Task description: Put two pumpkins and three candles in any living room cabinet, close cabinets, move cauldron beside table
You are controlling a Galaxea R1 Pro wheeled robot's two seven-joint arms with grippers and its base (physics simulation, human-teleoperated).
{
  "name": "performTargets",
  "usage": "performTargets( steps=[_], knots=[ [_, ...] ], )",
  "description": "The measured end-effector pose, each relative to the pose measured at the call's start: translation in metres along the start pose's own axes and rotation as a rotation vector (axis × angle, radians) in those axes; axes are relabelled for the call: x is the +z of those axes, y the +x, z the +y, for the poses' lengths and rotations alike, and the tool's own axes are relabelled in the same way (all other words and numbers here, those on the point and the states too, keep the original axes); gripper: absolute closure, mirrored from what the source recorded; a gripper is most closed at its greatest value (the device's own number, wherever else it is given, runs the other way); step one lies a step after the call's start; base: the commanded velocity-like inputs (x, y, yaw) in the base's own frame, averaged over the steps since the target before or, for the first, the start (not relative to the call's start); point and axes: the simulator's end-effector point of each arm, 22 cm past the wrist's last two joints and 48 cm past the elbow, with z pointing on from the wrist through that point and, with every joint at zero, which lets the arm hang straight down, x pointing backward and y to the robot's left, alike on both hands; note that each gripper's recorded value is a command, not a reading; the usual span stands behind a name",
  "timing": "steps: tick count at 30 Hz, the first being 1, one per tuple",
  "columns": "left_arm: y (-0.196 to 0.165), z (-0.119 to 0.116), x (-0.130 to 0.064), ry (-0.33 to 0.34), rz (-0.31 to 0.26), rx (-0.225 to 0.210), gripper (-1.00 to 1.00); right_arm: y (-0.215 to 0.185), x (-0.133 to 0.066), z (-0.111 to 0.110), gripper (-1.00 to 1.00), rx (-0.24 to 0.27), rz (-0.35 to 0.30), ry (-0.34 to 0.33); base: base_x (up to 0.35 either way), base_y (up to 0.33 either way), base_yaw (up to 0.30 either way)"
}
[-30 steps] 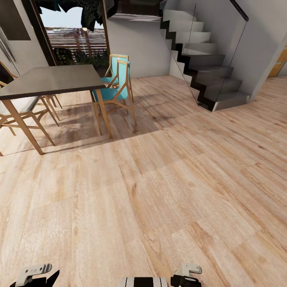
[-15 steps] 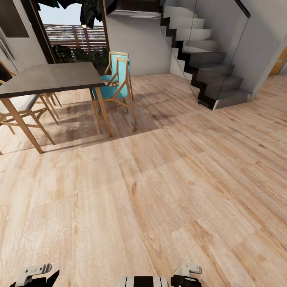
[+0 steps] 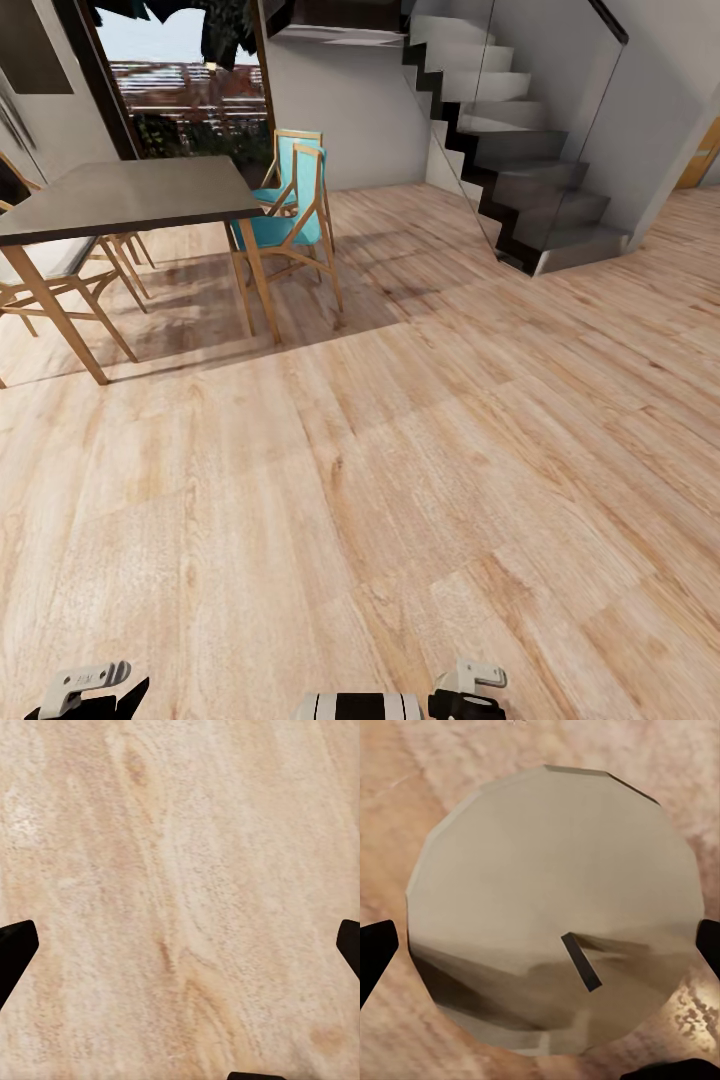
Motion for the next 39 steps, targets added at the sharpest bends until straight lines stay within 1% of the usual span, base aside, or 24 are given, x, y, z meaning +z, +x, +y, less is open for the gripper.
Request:
performTargets(
  steps=[4, 7, 11, 12, 39],
  knots=[
    [0.0, 0.0001, 0.0, 0.0, 0.0, 0.0, -1.0, 0.0, 0.0, 0.0, -1.0, 0.001, 0.0, 0.0, 0.0, 0.0, 0.0],
    [0.004, 0.0005, 0.0023, -0.002, 0.012, 0.0, -1.0, 0.0041, 0.0029, -0.001, -1.0, -0.011, 0.008, 0.004, 0.0, 0.0, 0.0],
    [0.0039, 0.0005, 0.0023, -0.002, 0.012, 0.0, -1.0, 0.0047, 0.003, -0.001, -1.0, -0.006, 0.01, 0.004, 0.0, 0.0, 0.0],
    [0.0039, 0.0005, 0.0023, -0.002, 0.012, 0.0, -1.0, 0.0047, 0.003, -0.001, 1.0, -0.006, 0.01, 0.004, 0.0, 0.0, 0.0],
    [0.0039, 0.0004, 0.0022, -0.002, 0.012, 0.0, -1.0, 0.0045, 0.0031, -0.0012, 1.0, -0.001, 0.01, 0.004, 0.0, 0.0, 0.0]
  ],
)
